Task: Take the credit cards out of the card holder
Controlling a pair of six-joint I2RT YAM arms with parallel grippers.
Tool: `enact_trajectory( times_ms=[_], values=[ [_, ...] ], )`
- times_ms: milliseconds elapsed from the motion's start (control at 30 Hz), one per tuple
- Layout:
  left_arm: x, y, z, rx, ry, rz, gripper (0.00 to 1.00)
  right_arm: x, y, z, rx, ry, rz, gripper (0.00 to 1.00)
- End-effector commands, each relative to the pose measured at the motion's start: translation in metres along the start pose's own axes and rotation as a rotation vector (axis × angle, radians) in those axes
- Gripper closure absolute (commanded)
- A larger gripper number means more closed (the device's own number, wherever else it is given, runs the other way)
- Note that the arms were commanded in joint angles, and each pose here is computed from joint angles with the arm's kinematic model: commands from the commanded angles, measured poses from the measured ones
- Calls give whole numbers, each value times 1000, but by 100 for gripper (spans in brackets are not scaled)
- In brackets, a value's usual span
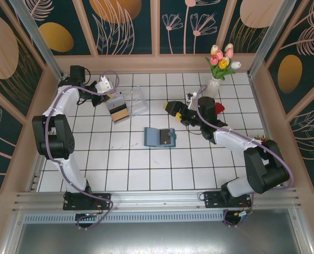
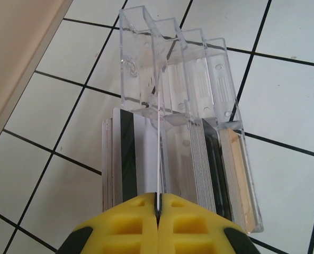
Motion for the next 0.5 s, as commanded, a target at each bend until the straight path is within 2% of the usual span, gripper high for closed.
enact_trajectory(
  times_ms=[0, 467],
  values=[
    [8, 6, 4, -25, 17, -3, 100, 10, 3, 4, -1, 20, -8, 1],
    [13, 2, 12, -19, 21, -4, 94, 10, 0, 6, 17, 30, -7, 1]
  ],
)
Point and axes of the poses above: each hand's point on the last joint's axis, 136 mm out from that joint toward the fingers, its own z axis out along the fingers, its own x axis along the line the jaws close on, y = z × x, the point moved 2 cm from there along -z, back along the fingers, and after that the axes turned 6 degrees about z, right-handed, at the moved point
